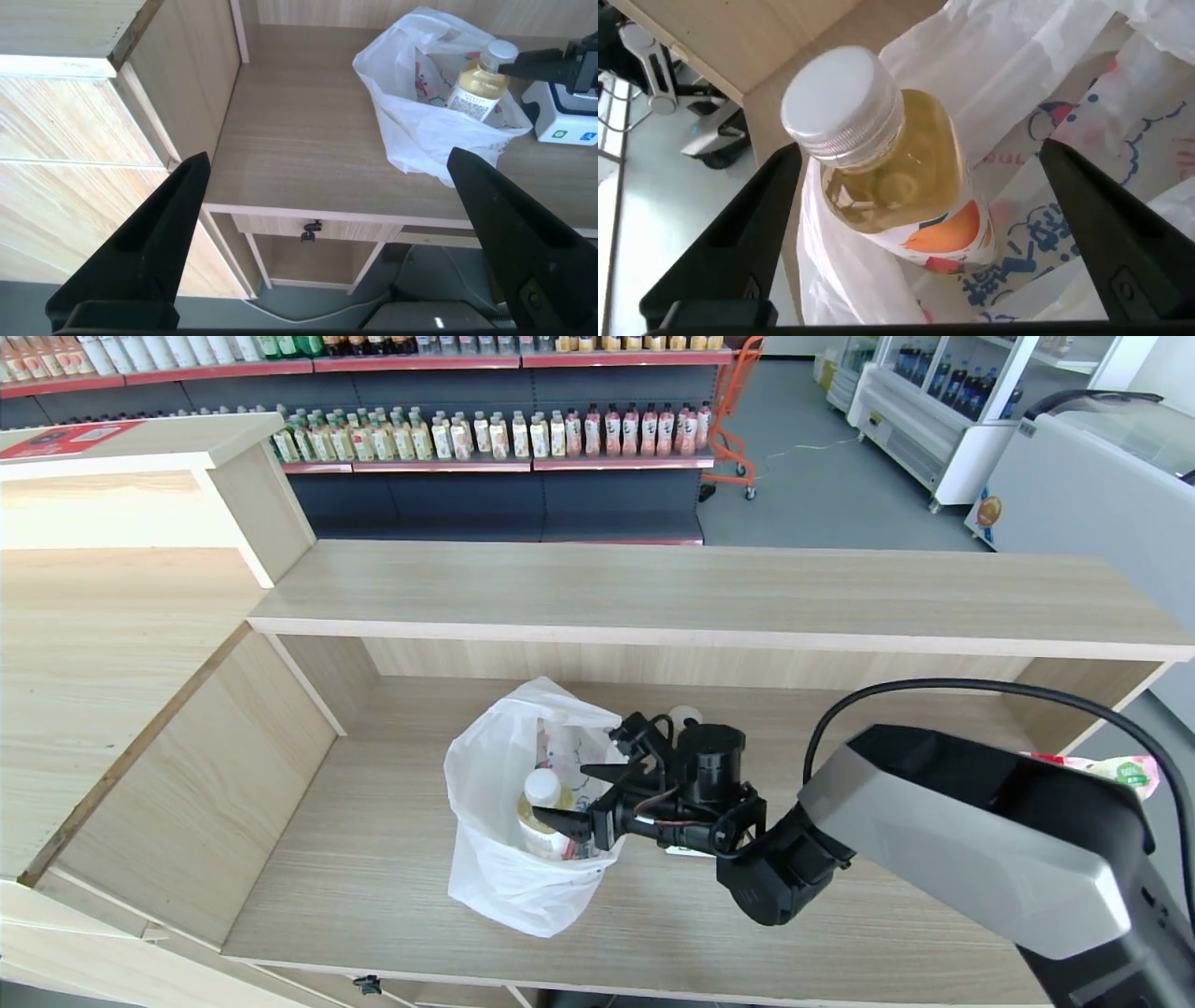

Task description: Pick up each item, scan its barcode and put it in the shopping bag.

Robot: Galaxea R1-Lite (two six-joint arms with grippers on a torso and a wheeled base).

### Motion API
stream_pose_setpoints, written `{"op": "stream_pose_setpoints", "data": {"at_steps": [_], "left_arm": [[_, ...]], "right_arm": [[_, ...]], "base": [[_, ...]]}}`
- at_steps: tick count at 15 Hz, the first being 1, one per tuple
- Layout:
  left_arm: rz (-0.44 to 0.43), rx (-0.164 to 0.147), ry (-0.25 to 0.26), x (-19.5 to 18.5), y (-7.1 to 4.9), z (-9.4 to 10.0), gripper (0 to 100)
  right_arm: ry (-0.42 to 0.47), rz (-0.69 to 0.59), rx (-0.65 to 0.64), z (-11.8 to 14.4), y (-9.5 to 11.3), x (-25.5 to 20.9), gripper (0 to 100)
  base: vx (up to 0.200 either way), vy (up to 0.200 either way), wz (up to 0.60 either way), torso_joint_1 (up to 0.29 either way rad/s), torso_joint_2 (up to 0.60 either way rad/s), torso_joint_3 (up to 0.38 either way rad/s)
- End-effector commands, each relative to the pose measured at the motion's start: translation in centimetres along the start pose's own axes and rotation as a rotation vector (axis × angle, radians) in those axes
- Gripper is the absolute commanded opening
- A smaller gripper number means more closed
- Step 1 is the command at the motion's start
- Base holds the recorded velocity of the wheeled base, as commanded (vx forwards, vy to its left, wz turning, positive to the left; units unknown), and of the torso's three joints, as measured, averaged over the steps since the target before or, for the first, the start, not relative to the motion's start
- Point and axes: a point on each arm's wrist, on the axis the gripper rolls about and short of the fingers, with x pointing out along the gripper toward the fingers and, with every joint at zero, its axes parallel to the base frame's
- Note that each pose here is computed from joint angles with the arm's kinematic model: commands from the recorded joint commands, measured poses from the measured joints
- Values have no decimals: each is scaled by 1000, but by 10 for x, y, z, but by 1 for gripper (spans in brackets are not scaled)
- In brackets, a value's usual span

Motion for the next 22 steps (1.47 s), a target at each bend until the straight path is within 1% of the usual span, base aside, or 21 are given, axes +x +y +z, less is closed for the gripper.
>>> {"op": "stream_pose_setpoints", "data": {"at_steps": [1, 3, 4, 6, 8, 9, 10, 12, 13, 14, 15, 16, 17, 18, 20, 22], "left_arm": [[0, 0, 0, 0, 0, 0, 100], [0, 0, 0, 0, 0, 0, 100], [0, 0, 0, 0, 0, 0, 100], [0, 0, 1, 0, 0, 0, 100], [0, 0, 0, 0, 0, 0, 100], [0, 0, 0, 0, 0, 0, 100], [0, 0, 0, 0, 0, 0, 100], [0, 0, 0, 0, 0, 0, 100], [0, 0, 0, 0, 0, 0, 100], [0, 0, 0, 0, 0, 0, 100], [0, 0, 0, 0, 0, 0, 100], [0, 0, 0, 0, 0, 0, 100], [0, 0, 0, 0, 0, 0, 100], [0, 0, 0, 0, 0, 0, 100], [0, 0, 0, 0, 0, 0, 100], [0, 0, 0, 0, 0, 0, 100]], "right_arm": [[-47, 1, 57, 40, 14, -26, 100], [-25, -14, 95, 45, 21, -48, 100], [-25, -23, 102, 48, 20, -55, 100], [-23, -105, 124, 49, 5, -92, 100], [-18, -148, 141, 56, 5, -121, 100], [-19, -167, 149, 60, 9, -137, 100], [-42, -177, 164, 71, 16, -154, 100], [-98, -205, 194, 91, 37, -194, 100], [-81, -247, 210, 93, 46, -216, 100], [-77, -274, 216, 96, 50, -228, 100], [-31, -441, 247, 97, 50, -264, 100], [8, -617, 239, 98, 51, -280, 100], [27, -775, 238, 97, 52, -292, 100], [-4, -883, 228, 102, 55, -301, 100], [-66, -947, 200, 112, 60, -317, 100], [-99, -994, 192, 120, 61, -329, 100]], "base": [[0, 0, 0, 0, 0, 0], [0, 0, 0, 0, 0, 0], [0, 0, 0, 0, 0, 0], [0, 0, 0, 0, 0, 0], [0, 0, 0, 0, 0, 0], [0, 0, 0, 0, 0, 0], [0, 0, 0, 0, 0, 0], [0, 0, 0, 0, 0, 0], [0, 0, 0, 0, 0, 0], [0, 0, 0, 0, 0, 0], [0, 0, 0, 0, 0, 0], [0, 0, 0, 0, 0, 0], [0, 0, 0, 0, 0, 0], [0, 0, 0, 0, 0, 0], [0, 0, 0, 0, 0, 0], [0, 0, 0, 0, 0, 0]]}}
